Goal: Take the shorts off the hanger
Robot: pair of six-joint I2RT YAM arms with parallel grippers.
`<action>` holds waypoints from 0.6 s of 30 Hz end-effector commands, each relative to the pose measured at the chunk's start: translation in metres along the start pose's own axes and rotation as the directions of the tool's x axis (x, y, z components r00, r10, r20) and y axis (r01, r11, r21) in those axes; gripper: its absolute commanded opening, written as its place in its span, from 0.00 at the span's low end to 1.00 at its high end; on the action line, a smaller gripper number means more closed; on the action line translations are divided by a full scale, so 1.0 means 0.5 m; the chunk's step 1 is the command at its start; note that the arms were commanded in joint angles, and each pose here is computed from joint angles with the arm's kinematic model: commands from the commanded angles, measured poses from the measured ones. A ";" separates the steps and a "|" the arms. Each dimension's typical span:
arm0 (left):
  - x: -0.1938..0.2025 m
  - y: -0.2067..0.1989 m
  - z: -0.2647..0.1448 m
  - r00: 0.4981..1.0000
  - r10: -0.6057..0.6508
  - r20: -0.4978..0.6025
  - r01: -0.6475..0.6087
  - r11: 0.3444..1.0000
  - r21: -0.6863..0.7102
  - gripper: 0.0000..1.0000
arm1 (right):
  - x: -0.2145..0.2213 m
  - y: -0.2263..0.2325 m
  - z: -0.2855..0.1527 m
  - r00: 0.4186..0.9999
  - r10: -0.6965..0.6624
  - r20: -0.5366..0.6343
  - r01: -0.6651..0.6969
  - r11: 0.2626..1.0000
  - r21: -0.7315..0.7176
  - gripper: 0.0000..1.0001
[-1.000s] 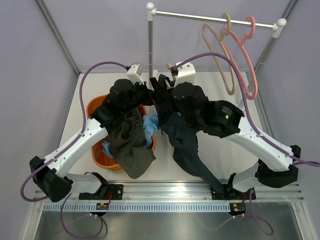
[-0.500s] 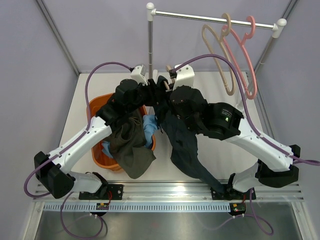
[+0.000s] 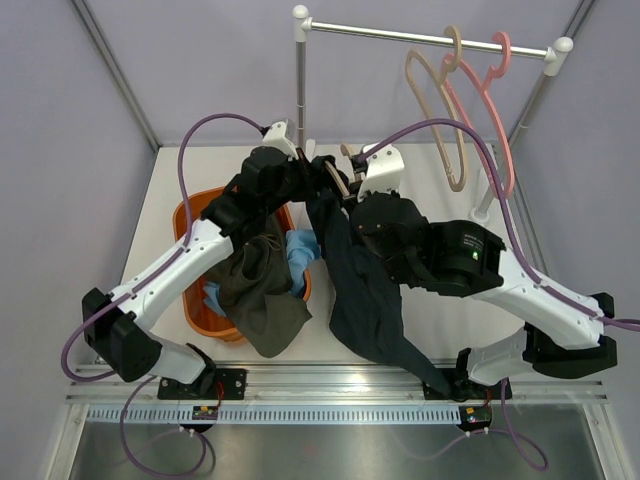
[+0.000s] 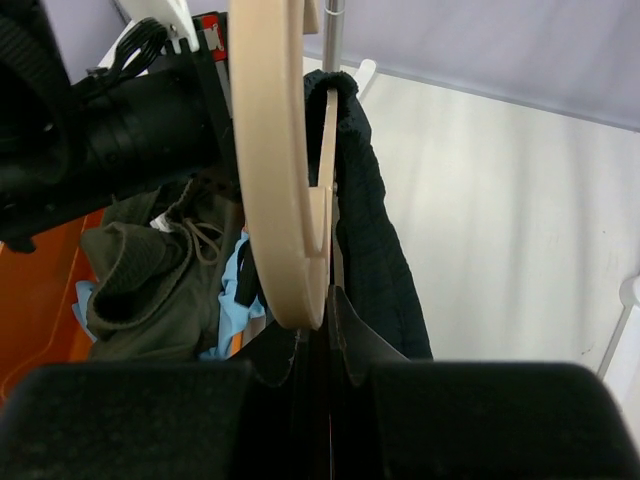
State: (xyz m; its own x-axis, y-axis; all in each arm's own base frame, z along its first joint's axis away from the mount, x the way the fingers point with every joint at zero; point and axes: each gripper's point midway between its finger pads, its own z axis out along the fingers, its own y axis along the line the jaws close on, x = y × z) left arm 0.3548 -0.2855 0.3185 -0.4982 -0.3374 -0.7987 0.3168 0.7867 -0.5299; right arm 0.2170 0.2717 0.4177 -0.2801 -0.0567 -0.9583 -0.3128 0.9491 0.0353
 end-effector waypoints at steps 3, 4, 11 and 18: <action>-0.075 0.060 0.028 0.993 -0.024 0.114 0.037 0.993 -0.108 0.00 | -0.024 -0.034 -0.054 0.996 0.066 0.054 -0.066 0.998 0.009 0.00; -0.073 0.065 0.031 0.993 -0.026 0.111 0.039 0.993 -0.112 0.00 | -0.025 -0.037 -0.061 0.996 0.072 0.058 -0.072 0.997 0.001 0.00; -0.055 0.082 0.056 0.997 -0.032 0.072 0.040 0.993 -0.111 0.00 | -0.042 -0.056 -0.087 0.989 0.107 0.097 -0.107 0.994 -0.008 0.00; -0.036 0.121 0.096 0.998 -0.069 0.012 0.070 0.992 -0.109 0.00 | -0.044 -0.071 -0.115 0.984 0.140 0.108 -0.135 0.990 -0.046 0.00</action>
State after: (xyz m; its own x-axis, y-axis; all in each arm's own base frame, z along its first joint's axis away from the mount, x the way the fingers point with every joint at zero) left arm 0.3807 -0.2910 0.2955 -0.5635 -0.3463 -0.7501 0.2907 0.7667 -0.5724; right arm 0.1922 0.2467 0.4197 -0.2584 -0.0457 -0.9650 -0.3287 0.9434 0.0433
